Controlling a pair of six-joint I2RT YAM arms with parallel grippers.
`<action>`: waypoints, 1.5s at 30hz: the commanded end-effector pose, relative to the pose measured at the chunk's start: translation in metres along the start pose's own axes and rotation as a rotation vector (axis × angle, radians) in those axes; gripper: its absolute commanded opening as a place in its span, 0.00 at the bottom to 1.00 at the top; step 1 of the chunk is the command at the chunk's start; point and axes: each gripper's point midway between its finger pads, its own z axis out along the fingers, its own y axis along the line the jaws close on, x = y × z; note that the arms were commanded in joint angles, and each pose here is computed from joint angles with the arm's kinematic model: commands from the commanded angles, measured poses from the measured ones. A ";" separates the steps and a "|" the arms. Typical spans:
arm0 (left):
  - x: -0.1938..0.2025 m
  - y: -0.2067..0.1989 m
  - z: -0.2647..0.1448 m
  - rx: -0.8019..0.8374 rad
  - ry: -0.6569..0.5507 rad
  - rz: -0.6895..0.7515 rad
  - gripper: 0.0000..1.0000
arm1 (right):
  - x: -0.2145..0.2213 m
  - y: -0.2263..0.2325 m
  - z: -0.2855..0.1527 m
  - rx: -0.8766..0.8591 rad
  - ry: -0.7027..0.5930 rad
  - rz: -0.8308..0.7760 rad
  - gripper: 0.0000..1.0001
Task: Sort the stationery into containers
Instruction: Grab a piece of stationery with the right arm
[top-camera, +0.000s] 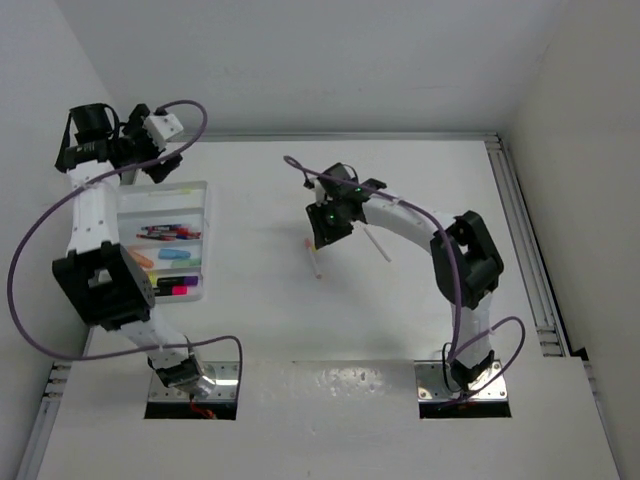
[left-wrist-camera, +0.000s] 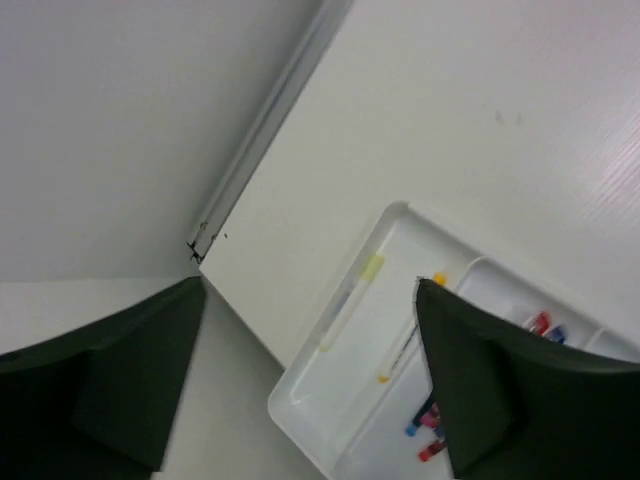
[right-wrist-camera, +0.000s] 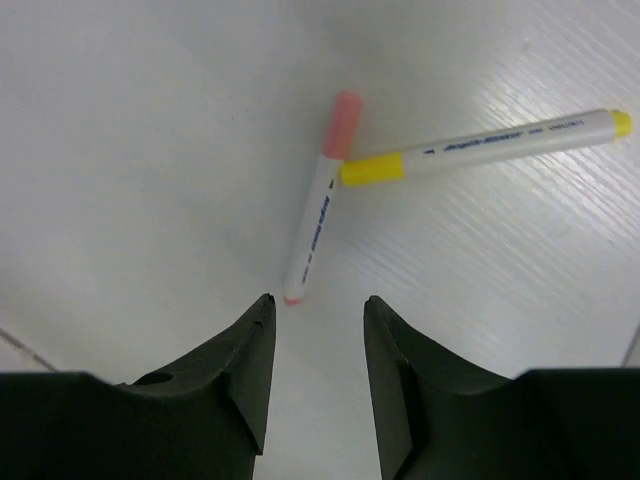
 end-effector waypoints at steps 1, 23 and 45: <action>-0.052 -0.020 -0.026 -0.023 -0.140 -0.196 1.00 | -0.017 -0.009 0.010 0.178 -0.065 0.007 0.41; -0.116 -0.167 -0.048 -0.093 -0.439 -0.941 1.00 | 0.011 0.020 0.062 0.199 0.019 -0.061 0.41; -0.093 -0.286 0.007 0.200 -0.346 -1.175 0.87 | 0.051 0.021 0.060 0.120 0.070 -0.069 0.00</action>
